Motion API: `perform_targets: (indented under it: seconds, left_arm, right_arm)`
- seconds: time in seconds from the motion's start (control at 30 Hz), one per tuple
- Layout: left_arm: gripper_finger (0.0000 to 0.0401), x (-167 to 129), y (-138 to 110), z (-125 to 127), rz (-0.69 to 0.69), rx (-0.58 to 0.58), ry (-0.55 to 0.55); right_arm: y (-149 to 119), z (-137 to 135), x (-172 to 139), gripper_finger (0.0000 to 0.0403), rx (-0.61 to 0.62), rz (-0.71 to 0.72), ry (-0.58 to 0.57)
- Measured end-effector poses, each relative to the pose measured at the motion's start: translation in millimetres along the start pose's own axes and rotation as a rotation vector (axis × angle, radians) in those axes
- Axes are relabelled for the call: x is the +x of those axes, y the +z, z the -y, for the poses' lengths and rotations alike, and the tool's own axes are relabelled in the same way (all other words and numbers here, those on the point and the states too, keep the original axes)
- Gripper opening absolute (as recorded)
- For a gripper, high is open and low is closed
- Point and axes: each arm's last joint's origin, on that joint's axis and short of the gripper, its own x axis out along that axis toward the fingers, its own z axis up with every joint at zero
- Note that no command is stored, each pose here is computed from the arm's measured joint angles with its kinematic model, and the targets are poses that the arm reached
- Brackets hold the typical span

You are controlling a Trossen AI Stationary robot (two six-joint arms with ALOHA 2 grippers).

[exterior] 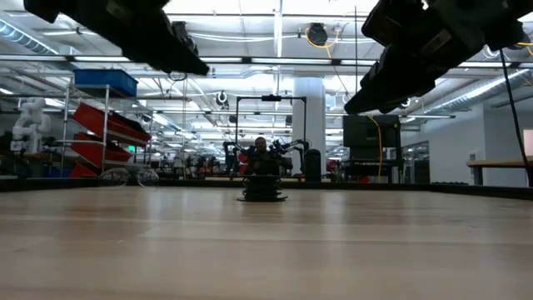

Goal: Coil cords
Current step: Uncoil the black wire from the spool

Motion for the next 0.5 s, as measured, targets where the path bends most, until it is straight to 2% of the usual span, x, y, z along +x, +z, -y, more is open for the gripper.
perform_targets:
  seconds: [0.1, 0.27, 0.37, 0.5]
  left_arm:
    - [0.0037, 13, -11, 7, -0.068, 0.019, 0.005]
    - [0.009, 27, -22, 11, -0.122, 0.069, 0.019]
    - [0.011, 32, -23, 12, -0.113, 0.175, 0.058]
    - [0.0116, 40, -26, 14, -0.113, 0.375, 0.069]
  right_arm:
    - [0, 1, 0, 0.0, 0.008, 0.003, -0.023]
    - [0, 3, 0, 0.0, 0.0, 0.016, -0.083]
    - [1, 4, 0, 0.0, -0.002, 0.026, -0.125]
    - [4, 5, 0, 0.0, 0.003, 0.055, -0.132]
